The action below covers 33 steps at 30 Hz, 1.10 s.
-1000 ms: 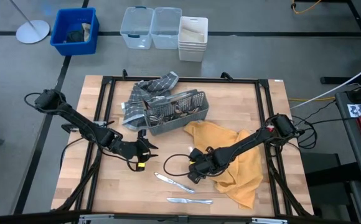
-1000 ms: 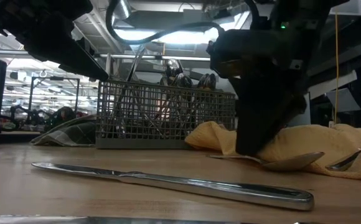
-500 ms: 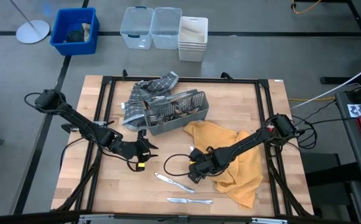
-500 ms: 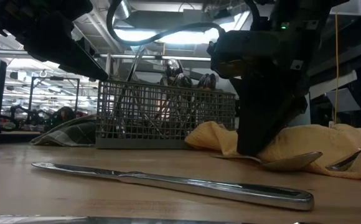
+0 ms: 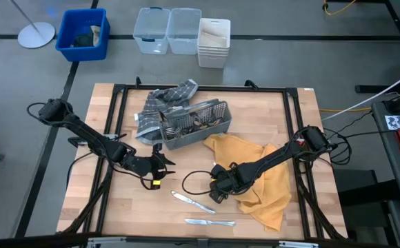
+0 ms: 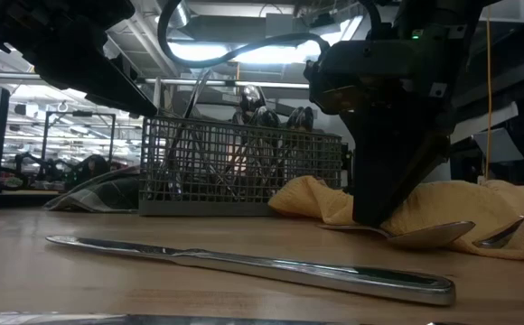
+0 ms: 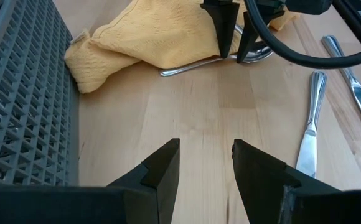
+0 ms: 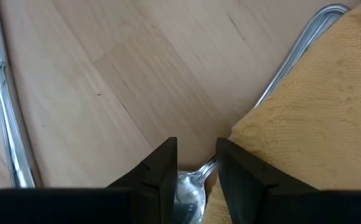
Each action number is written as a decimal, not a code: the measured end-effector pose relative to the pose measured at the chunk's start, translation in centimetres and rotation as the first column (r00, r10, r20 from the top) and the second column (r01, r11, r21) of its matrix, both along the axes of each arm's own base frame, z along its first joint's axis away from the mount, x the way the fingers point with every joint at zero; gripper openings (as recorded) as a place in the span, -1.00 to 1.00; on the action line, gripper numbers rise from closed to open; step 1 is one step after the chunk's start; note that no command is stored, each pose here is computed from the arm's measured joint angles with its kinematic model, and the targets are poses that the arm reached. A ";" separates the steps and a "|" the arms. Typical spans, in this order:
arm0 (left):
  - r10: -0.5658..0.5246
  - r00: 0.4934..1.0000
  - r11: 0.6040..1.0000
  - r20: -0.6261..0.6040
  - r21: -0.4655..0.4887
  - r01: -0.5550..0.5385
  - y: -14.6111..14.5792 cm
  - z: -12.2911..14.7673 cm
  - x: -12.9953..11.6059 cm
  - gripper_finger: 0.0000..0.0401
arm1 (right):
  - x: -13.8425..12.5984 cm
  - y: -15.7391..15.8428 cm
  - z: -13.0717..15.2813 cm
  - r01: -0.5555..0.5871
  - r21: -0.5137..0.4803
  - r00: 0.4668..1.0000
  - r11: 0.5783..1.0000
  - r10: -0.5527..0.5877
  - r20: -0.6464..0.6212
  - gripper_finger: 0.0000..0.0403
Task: Sort silverware
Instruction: Put the silver spoon into the gray silverware basket
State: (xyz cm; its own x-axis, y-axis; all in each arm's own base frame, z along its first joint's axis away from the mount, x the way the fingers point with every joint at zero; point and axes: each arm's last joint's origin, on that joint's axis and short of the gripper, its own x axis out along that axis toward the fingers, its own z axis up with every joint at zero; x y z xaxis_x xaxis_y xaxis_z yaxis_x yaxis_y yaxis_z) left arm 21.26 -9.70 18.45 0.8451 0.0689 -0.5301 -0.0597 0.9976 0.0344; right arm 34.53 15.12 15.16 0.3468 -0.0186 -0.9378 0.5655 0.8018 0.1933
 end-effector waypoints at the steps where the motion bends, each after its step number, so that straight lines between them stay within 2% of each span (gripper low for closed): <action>1: 0.000 1.000 1.000 0.000 0.000 0.000 0.0 0.0 0.0 -0.32 | 0.0 0.0 0.0 0.000 0.000 1.000 1.000 0.000 0.000 -0.43; 13: 0.000 1.000 1.000 0.000 0.000 0.000 0.0 0.0 0.0 -0.32 | -0.3 0.0 1.1 -0.013 0.044 1.000 0.999 0.013 0.007 -0.43; 23: 0.000 1.000 1.000 -0.001 0.000 0.000 0.0 0.0 0.0 -0.32 | -0.7 -0.2 1.0 -0.007 0.011 0.999 1.000 0.008 -0.032 -0.43; 33: 0.000 1.000 1.000 -0.001 0.000 0.000 0.0 0.0 0.0 -0.32 | -0.8 -0.4 0.6 0.007 -0.011 1.000 1.000 -0.007 -0.014 -0.43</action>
State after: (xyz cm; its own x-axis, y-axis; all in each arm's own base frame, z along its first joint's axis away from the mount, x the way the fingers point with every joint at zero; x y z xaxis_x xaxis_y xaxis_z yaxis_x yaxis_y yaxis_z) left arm 21.25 -9.70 18.45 0.8447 0.0690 -0.5308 -0.0596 0.9976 0.0349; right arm 33.72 14.74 15.74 0.3332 -0.0315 -0.9423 0.5735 0.8001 0.1760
